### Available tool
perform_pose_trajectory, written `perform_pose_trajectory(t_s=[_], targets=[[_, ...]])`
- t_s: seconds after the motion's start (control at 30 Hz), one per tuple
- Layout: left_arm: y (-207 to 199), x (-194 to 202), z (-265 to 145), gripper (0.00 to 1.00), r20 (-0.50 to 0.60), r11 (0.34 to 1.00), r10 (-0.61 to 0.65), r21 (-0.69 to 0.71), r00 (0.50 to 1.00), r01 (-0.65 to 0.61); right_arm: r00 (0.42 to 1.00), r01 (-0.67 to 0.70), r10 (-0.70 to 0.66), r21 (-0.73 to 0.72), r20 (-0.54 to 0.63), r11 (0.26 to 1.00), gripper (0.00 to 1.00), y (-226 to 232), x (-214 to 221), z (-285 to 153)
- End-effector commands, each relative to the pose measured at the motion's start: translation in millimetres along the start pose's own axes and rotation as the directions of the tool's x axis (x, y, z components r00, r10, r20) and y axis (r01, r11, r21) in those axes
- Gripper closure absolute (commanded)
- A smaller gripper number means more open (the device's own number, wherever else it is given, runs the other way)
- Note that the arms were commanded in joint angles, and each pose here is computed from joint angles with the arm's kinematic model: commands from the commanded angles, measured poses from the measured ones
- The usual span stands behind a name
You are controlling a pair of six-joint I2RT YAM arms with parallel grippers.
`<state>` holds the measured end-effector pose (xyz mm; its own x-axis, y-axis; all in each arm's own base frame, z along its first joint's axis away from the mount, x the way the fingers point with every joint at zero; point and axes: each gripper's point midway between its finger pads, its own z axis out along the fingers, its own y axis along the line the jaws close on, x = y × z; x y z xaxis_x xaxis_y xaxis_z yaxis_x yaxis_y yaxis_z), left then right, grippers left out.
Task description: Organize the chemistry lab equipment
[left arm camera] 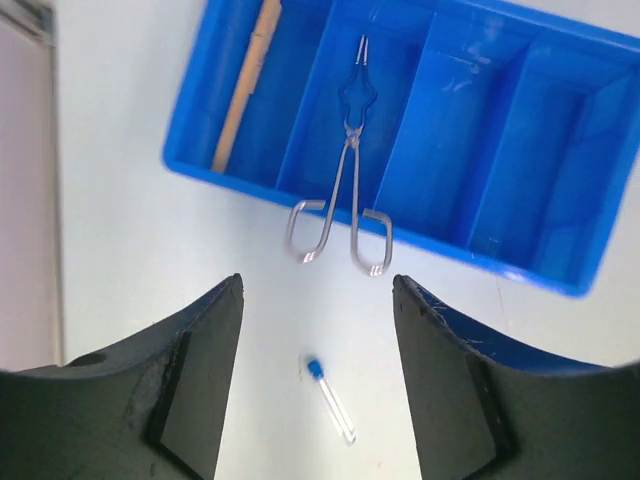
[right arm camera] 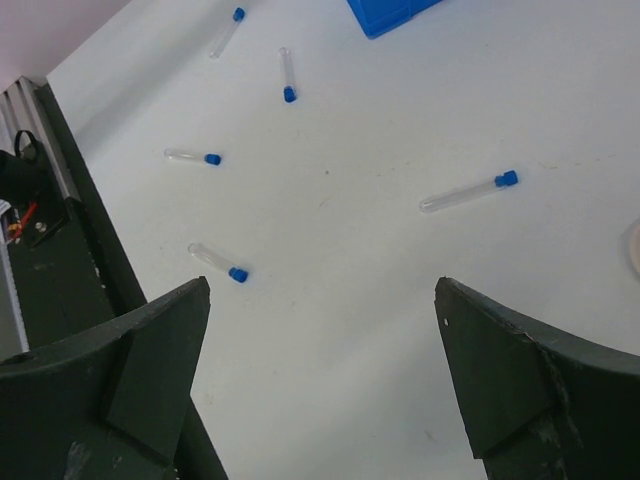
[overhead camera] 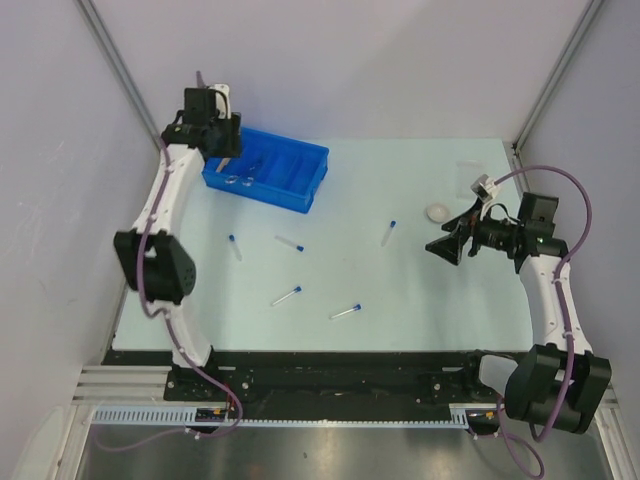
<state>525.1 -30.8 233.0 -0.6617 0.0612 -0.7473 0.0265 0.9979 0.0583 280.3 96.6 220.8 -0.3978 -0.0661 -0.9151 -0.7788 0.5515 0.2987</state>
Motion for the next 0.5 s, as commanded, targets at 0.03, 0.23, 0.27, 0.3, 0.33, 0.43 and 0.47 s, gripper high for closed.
perform_pose_trajectory(t_s=[0.03, 0.23, 0.27, 0.3, 0.33, 0.43, 0.47], targets=[[15.6, -34.1, -110.2, 0.24, 0.359, 0.997, -0.068, -0.012, 0.931, 0.077, 0.992, 0.127, -0.128, 0.041, 0.018, 0.991, 0.00, 0.4, -4.7, -15.6], [6.2, 27.0, -182.7, 0.00, 0.575, 0.968, -0.251, 0.163, 0.778, 0.192, 0.986, 0.154, -0.160, 0.119, 0.046, 0.981, 0.00, -8.3, -9.8, -38.2], [6.0, 35.5, -189.7, 0.00, 0.588, 0.962, -0.272, 0.184, 0.762, 0.202, 0.987, 0.154, -0.160, 0.148, 0.030, 0.977, 0.00, -11.3, -8.4, -40.5], [-7.2, 43.7, -197.7, 0.00, 0.583, 0.954, -0.281, 0.257, 0.763, 0.155, 0.986, 0.160, -0.166, 0.162, 0.025, 0.974, 0.00, -11.4, -8.7, -42.2], [-13.1, 61.4, -205.4, 0.00, 0.576, 0.947, -0.293, 0.287, 0.763, 0.147, 0.981, 0.184, -0.191, 0.178, 0.023, 0.967, 0.00, -7.6, -11.5, -44.9], [-31.4, 95.2, -214.6, 0.00, 0.534, 0.927, -0.291, 0.363, 0.794, 0.096, 0.976, 0.212, -0.219, 0.238, 0.001, 0.948, 0.00, -2.5, -15.4, -53.0], [-35.7, 103.3, -216.2, 0.00, 0.523, 0.922, -0.288, 0.379, 0.802, 0.084, 0.976, 0.211, -0.217, 0.279, -0.011, 0.937, 0.00, -4.8, -18.3, -57.7]])
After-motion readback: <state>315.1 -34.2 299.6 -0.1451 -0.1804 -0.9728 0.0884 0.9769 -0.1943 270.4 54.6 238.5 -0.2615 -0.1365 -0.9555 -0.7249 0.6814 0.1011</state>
